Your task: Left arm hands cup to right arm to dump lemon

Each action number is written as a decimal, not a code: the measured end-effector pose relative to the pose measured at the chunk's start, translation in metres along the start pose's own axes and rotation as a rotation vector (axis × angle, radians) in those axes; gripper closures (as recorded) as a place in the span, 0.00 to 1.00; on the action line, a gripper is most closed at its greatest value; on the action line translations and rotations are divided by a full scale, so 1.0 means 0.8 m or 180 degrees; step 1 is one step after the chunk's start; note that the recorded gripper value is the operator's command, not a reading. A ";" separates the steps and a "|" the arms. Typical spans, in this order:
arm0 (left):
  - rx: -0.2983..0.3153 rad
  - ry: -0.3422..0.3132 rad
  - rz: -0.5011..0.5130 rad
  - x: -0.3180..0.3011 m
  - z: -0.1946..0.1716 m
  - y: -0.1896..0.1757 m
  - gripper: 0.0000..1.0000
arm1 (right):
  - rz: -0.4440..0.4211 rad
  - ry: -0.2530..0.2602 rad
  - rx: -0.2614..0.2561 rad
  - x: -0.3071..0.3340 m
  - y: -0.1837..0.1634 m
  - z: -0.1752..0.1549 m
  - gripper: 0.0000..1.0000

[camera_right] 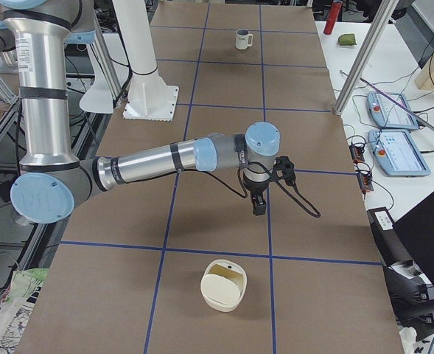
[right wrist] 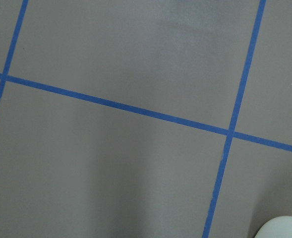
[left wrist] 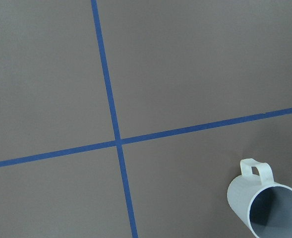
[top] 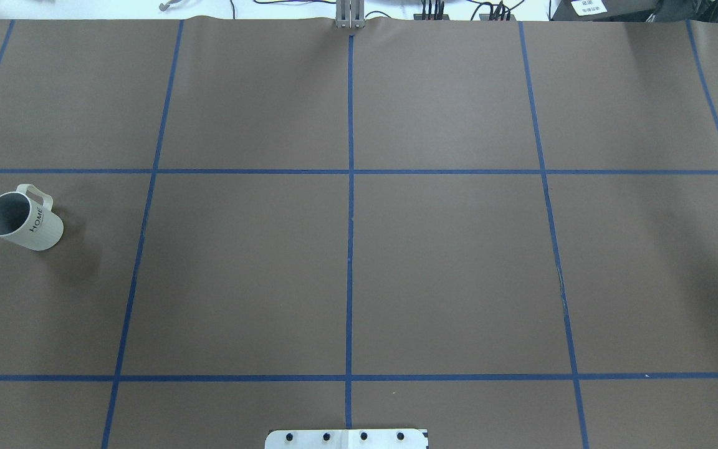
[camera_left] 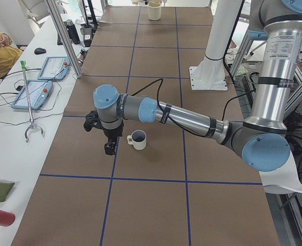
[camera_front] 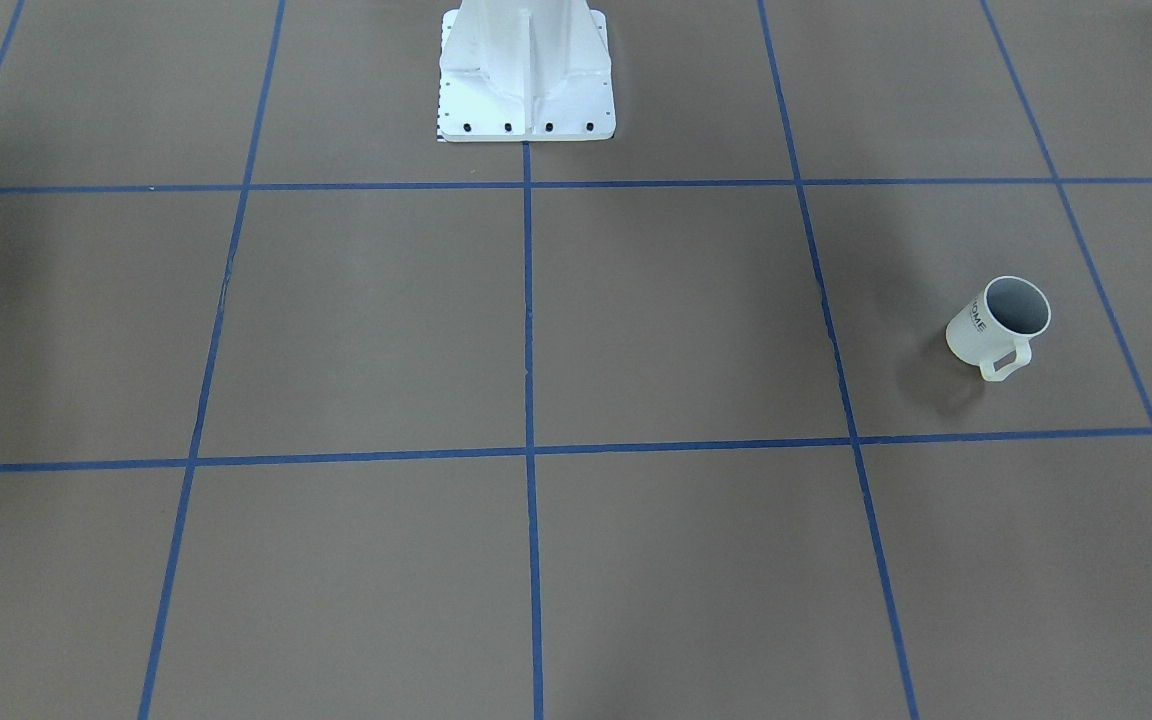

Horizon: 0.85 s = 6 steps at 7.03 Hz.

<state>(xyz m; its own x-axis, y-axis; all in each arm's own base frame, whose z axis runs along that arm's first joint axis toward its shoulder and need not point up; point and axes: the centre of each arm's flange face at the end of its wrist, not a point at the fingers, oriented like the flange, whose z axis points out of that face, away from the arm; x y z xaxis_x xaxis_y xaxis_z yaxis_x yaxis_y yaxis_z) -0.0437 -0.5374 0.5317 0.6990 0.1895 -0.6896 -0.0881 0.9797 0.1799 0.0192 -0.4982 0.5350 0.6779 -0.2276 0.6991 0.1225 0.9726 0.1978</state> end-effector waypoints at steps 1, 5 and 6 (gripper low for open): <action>-0.0005 -0.0001 -0.0004 -0.001 0.001 0.001 0.00 | -0.0004 0.0000 0.0000 -0.001 -0.001 0.000 0.00; -0.0008 -0.0001 -0.0002 -0.002 0.002 0.003 0.00 | -0.0019 -0.0001 0.0007 -0.002 -0.001 -0.001 0.00; -0.0009 0.0000 -0.0002 -0.002 0.002 0.003 0.00 | -0.0018 -0.0001 0.0008 -0.002 -0.001 -0.001 0.00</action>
<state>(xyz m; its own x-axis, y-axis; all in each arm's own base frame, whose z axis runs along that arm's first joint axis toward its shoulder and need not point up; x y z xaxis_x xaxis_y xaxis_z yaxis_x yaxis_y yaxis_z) -0.0436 -0.5354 0.5343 0.6990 0.1889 -0.6897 -0.0897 0.9800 0.1775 0.0185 -0.4986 0.5331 0.6771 -0.2331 0.6980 0.1247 0.9711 0.2034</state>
